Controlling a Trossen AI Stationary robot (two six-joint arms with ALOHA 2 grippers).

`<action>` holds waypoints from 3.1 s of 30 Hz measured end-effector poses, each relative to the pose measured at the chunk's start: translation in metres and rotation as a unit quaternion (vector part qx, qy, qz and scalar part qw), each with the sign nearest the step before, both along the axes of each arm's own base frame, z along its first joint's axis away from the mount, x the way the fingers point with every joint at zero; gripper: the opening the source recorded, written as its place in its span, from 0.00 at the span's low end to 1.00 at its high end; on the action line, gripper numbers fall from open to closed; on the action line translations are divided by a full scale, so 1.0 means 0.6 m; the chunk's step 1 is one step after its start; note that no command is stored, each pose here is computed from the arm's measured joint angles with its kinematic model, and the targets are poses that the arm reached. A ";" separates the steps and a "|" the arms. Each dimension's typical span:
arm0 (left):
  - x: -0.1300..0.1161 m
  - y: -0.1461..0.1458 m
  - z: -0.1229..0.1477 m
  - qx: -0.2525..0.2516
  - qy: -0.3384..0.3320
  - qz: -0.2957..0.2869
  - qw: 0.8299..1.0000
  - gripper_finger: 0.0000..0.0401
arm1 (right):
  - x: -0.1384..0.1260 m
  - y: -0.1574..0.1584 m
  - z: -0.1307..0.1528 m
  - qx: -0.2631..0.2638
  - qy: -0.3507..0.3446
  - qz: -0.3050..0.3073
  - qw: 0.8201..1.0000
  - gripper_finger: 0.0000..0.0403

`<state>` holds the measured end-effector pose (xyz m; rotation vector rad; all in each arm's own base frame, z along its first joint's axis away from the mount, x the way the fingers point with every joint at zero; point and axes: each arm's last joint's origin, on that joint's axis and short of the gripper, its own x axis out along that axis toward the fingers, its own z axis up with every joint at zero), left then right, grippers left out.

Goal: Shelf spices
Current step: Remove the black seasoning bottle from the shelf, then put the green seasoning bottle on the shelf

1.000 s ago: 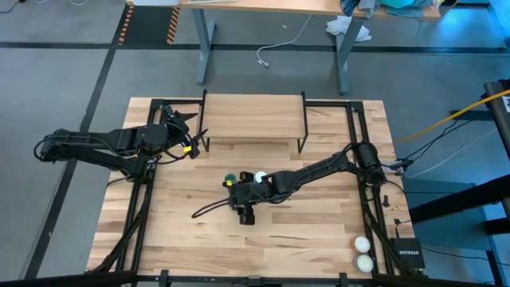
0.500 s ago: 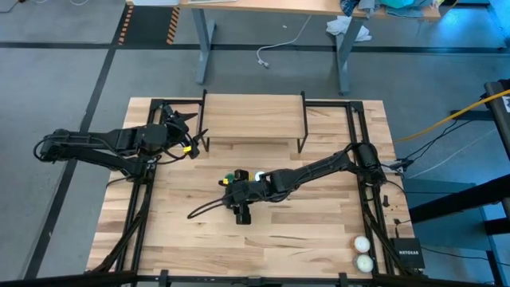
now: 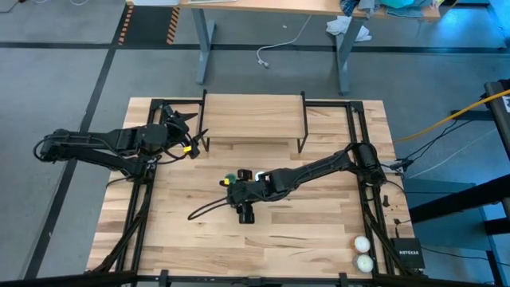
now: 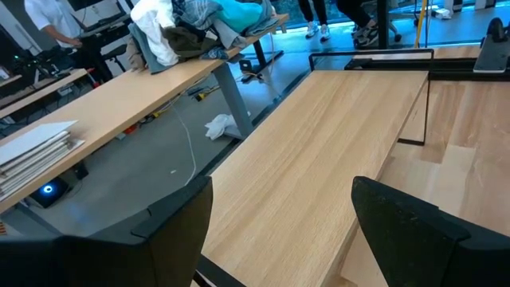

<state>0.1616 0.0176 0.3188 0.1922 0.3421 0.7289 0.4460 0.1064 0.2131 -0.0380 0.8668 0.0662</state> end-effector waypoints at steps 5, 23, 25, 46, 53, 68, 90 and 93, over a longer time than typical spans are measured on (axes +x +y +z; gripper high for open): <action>0.000 0.000 0.000 0.000 0.000 0.000 1.000 0.73 | 0.005 0.000 -0.015 -0.005 0.007 -0.003 1.000 0.58; 0.000 0.000 0.000 0.000 0.001 0.000 1.000 0.73 | 0.016 0.005 -0.037 0.026 0.004 -0.011 1.000 0.58; 0.000 0.000 0.000 0.000 0.001 0.000 1.000 0.73 | 0.016 0.005 -0.036 0.030 0.005 -0.013 0.999 0.58; 0.001 -0.001 -0.001 -0.006 -0.001 -0.011 1.000 0.73 | 0.026 0.006 0.010 0.022 -0.010 -0.035 0.999 0.84; 0.001 -0.001 -0.001 -0.006 -0.001 -0.011 1.000 0.73 | 0.028 0.022 0.049 -0.034 -0.025 -0.005 0.999 0.84; 0.002 -0.003 -0.001 -0.016 -0.001 -0.036 0.999 0.73 | -0.012 0.041 0.143 -0.272 0.026 -0.014 0.962 0.38; 0.056 -0.015 -0.039 -0.067 0.037 -0.070 0.995 0.73 | -0.241 0.028 0.359 -0.428 -0.089 -0.218 0.873 0.01; 0.075 -0.016 -0.047 -0.057 0.044 -0.075 0.995 0.73 | -0.297 0.037 0.376 -0.416 -0.127 -0.249 0.865 0.01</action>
